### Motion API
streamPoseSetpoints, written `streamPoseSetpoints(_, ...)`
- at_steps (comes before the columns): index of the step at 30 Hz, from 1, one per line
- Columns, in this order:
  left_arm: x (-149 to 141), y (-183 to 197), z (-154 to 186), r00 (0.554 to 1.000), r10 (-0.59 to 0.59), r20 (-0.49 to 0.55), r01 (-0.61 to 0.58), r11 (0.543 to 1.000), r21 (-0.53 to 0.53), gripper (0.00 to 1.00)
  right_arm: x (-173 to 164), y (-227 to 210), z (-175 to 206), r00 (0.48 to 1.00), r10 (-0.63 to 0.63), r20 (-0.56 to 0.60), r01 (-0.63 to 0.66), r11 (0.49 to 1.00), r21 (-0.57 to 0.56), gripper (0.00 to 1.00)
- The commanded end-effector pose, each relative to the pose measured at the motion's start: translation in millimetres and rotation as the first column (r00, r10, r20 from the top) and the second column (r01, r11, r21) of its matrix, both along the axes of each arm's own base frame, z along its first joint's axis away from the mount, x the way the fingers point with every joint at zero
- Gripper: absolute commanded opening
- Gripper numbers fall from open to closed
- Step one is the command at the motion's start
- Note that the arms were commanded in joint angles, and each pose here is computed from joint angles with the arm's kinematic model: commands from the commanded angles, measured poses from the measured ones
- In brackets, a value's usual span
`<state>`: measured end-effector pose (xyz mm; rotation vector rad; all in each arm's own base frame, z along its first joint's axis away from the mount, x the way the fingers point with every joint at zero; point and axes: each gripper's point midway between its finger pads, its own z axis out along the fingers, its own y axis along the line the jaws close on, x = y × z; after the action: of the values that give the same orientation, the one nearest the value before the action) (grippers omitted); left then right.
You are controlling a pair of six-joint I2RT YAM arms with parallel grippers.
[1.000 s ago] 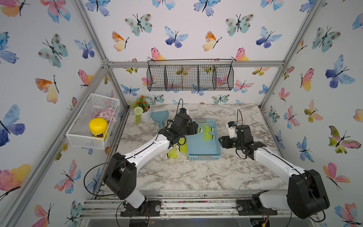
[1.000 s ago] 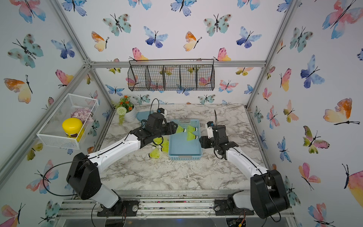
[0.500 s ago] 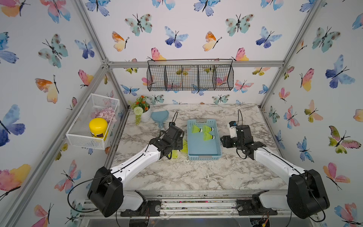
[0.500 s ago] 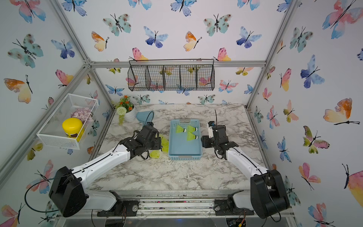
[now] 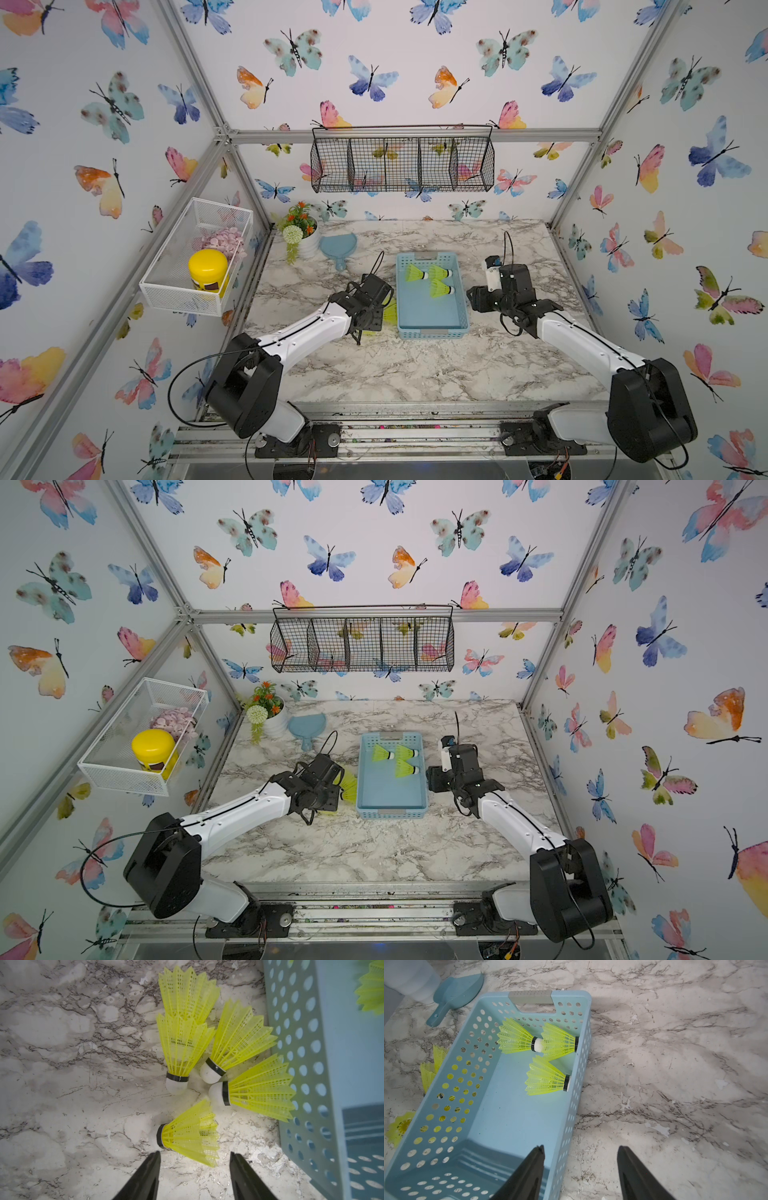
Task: Put the shuttlecocks into the storage box
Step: Pick up the shuttlecock at the center of the board.
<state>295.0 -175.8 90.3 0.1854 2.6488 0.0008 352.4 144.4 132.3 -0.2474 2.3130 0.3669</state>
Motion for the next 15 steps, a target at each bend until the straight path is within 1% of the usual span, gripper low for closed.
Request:
streamPoseSetpoints(1,-0.3,-3.0,-10.1,0.999,-0.035,-0.030,0.036,0.999,0.036,0.52,0.4,-1.4,4.0,1.000,-0.005,0.023,0.005,1.000,0.009,0.63)
streamPoseSetpoints(2,1.0,-3.5,-11.7,0.999,-0.036,-0.031,0.038,0.998,0.041,0.48,0.2,-0.2,4.1,1.000,-0.001,0.022,0.001,1.000,0.015,0.63)
streamPoseSetpoints(3,2.2,-4.1,-12.8,0.999,-0.037,-0.031,0.038,0.998,0.044,0.47,0.1,0.8,4.1,1.000,0.002,0.020,-0.002,1.000,0.019,0.63)
streamPoseSetpoints(6,5.4,-4.2,-15.9,0.999,-0.035,-0.028,0.037,0.998,0.056,0.46,-1.0,2.3,4.6,1.000,0.009,0.018,-0.009,1.000,0.027,0.63)
streamPoseSetpoints(10,7.0,-3.3,-23.5,0.999,-0.032,-0.040,0.035,0.997,0.075,0.39,-2.1,3.0,4.0,1.000,0.013,0.016,-0.014,0.999,0.030,0.63)
streamPoseSetpoints(15,7.0,-3.9,-28.8,0.998,-0.031,-0.052,0.036,0.996,0.083,0.25,-3.9,5.0,2.6,1.000,0.024,0.010,-0.024,0.999,0.040,0.63)
